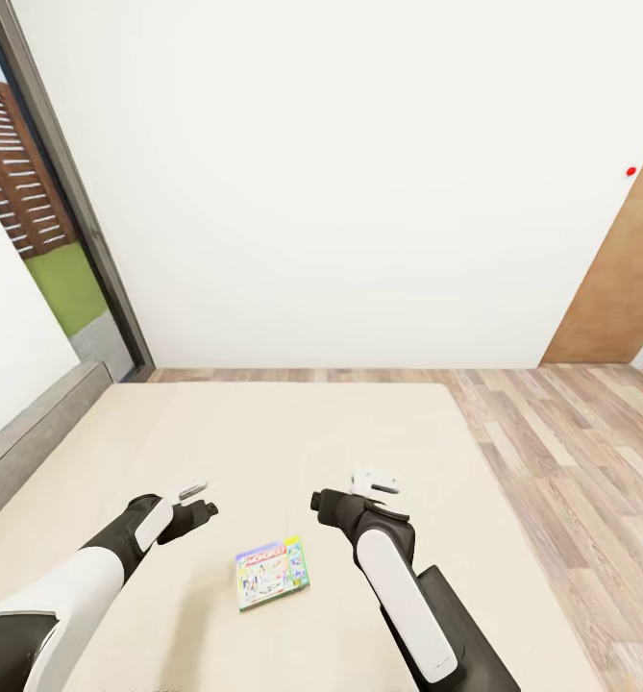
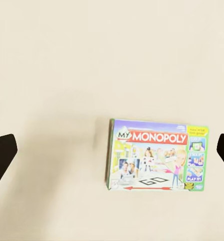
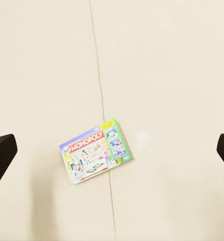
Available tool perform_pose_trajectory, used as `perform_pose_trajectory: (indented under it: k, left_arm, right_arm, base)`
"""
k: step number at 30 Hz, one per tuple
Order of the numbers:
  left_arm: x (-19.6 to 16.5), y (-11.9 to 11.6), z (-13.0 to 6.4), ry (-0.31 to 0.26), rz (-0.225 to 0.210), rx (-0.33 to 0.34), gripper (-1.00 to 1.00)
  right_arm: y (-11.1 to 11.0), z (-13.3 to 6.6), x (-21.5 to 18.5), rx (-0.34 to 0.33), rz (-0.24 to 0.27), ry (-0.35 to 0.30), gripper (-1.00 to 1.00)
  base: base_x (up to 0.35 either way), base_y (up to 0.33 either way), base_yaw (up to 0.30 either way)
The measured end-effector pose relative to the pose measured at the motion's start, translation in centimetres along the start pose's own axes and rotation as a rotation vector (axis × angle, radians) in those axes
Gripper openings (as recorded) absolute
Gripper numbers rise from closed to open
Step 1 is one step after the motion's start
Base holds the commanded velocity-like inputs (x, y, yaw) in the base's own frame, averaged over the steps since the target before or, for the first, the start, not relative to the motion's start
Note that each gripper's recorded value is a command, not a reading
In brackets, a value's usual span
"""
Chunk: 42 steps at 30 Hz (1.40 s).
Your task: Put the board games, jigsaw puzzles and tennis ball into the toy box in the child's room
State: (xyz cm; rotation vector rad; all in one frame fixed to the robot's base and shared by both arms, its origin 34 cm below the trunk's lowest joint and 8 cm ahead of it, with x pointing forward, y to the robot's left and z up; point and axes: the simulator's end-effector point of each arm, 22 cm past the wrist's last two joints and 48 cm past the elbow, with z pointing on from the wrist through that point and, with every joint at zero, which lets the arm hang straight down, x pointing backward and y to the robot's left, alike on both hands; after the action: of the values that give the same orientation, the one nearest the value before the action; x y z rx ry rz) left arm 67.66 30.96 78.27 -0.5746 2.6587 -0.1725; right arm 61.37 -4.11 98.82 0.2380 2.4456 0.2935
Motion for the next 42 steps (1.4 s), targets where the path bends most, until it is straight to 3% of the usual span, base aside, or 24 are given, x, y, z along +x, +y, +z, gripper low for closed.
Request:
perform_pose_trajectory:
  k: [30, 34, 39, 42]
  left_arm:
    - [2.0, 1.0, 2.0, 0.044, -0.005, -0.019, 1.0]
    - [2.2, 1.1, 2.3, 0.05, -0.007, -0.021, 1.0]
    - [2.5, 1.4, 2.6, 0.057, -0.008, -0.025, 1.0]
    - [2.7, 1.5, 2.8, 0.061, -0.009, -0.028, 1.0]
  right_arm:
    - [-0.9, 1.9, 1.5, 0.009, 0.015, 0.047, 1.0]
    - [-0.8, 2.4, 1.3, -0.038, 0.059, 0.048, 1.0]
    - [-0.2, 3.0, -0.4, -0.206, 0.14, 0.024, 1.0]
    - [-0.5, 3.1, -1.3, -0.29, 0.164, 0.006, 1.0]
  base:
    - [0.0, 0.0, 0.0]
    - [0.0, 0.0, 0.0]
    - [0.0, 0.0, 0.0]
    - [0.0, 0.0, 0.0]
